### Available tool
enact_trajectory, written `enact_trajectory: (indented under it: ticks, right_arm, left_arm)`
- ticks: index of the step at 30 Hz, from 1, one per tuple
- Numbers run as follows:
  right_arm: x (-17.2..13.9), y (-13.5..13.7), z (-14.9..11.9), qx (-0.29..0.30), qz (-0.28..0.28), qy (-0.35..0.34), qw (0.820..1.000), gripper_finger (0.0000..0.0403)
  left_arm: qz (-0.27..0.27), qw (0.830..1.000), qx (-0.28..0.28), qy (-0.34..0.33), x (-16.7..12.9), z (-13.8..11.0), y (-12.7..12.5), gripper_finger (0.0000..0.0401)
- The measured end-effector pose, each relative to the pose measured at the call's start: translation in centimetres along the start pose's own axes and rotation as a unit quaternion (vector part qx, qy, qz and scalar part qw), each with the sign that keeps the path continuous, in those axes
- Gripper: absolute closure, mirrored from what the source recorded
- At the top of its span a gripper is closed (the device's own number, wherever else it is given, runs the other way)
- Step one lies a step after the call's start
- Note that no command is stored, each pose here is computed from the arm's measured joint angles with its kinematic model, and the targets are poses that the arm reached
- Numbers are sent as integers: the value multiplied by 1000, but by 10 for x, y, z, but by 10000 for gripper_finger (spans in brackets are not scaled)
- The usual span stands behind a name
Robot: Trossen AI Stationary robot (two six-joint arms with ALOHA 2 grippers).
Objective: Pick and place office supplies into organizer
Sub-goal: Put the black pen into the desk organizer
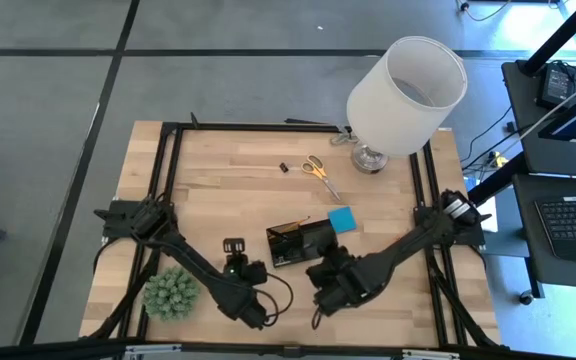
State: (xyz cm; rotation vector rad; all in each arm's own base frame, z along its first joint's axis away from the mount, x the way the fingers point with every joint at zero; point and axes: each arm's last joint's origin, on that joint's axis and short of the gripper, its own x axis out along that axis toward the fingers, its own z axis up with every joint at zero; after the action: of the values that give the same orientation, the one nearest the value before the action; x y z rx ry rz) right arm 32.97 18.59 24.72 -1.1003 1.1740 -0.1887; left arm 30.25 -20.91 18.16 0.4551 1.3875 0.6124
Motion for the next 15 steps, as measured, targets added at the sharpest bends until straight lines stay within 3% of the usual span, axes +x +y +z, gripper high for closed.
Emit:
enact_trajectory:
  ticks: [9,15]
  right_arm:
    - [24,-19,-6,-59,-50,44,996,360]
    - [28,-23,-7,-80,-56,52,994,360]
  left_arm:
    - [26,995,13,-94,-22,-13,-7,399]
    - [-21,990,-17,-138,-52,-17,28,399]
